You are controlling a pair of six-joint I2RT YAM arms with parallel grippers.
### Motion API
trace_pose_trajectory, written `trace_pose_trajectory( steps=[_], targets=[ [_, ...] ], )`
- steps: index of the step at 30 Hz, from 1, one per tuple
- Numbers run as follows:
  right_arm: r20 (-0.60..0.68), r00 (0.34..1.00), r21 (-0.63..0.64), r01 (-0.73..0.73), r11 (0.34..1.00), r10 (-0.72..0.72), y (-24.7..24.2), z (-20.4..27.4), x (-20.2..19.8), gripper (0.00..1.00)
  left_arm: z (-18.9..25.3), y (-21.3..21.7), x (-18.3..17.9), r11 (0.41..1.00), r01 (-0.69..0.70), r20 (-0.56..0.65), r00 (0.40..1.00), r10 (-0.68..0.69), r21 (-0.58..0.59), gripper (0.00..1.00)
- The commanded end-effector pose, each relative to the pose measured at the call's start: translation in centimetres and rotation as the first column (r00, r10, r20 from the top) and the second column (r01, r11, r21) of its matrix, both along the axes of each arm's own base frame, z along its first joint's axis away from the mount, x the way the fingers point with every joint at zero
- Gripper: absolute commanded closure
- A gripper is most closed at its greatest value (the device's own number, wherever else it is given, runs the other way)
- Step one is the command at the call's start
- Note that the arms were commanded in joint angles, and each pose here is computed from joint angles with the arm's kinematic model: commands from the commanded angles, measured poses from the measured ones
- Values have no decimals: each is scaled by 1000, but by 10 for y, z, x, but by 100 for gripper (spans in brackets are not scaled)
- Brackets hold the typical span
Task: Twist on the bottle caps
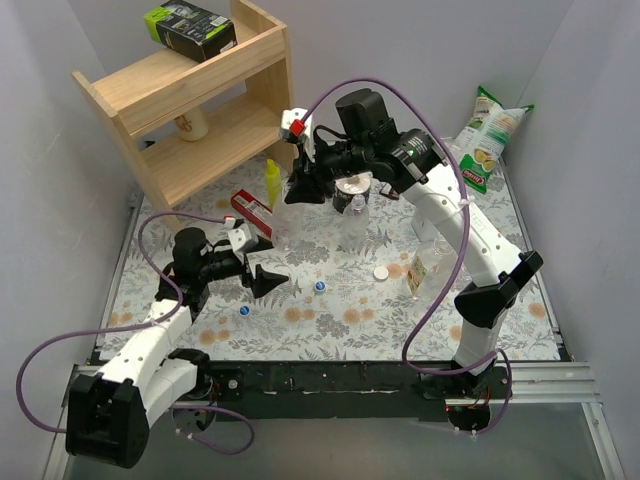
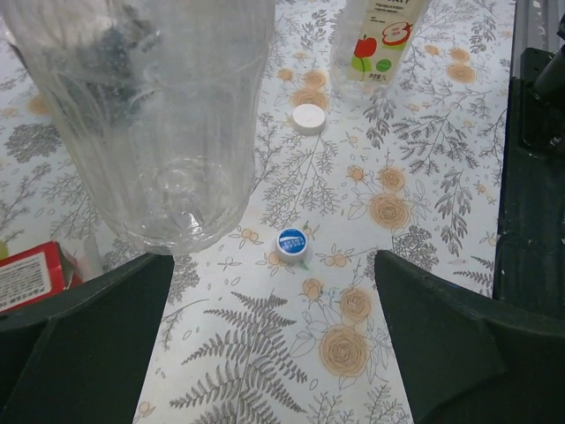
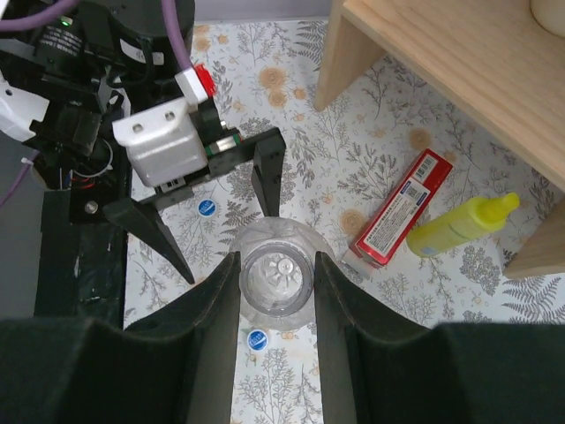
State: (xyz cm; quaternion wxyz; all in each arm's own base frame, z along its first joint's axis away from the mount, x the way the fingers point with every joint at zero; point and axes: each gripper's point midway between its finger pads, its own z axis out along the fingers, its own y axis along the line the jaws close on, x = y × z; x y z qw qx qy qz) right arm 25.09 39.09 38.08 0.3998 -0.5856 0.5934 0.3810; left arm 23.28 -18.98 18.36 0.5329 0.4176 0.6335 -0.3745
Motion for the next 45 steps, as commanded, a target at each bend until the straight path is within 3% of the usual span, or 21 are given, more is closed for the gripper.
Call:
trace_pose_trajectory(
  steps=[1,6,11,17,21,26,36,45],
  targets=[
    [-57,998,-36,-31,999,29,-2,-13,-9,99,20,-21,15,999,-13,150,988,20,-46,2],
    [-89,995,-71,-44,996,38,-5,-29,-14,99,18,-27,27,997,-43,126,991,51,-67,2],
    [-121,992,-125,-57,990,42,-13,-49,-19,99,19,-20,46,982,-166,107,979,176,-96,2],
    [-161,986,-169,-75,983,47,-17,-66,-23,99,19,-29,36,989,-104,103,988,115,-103,2],
    [-155,986,-143,-78,987,56,-12,-61,-21,99,7,-44,13,993,69,46,997,-65,-93,2],
    [-148,986,-95,-96,991,81,-3,-45,-19,99,3,-59,-2,980,170,-1,985,-171,-101,4],
    [-210,969,-65,-146,987,129,-2,-47,-33,99,7,-67,4,978,173,-1,985,-174,-115,9],
    [-199,972,-67,-142,988,126,-3,-47,-33,99,4,-68,-1,973,207,-12,978,-209,-104,28]
  ],
)
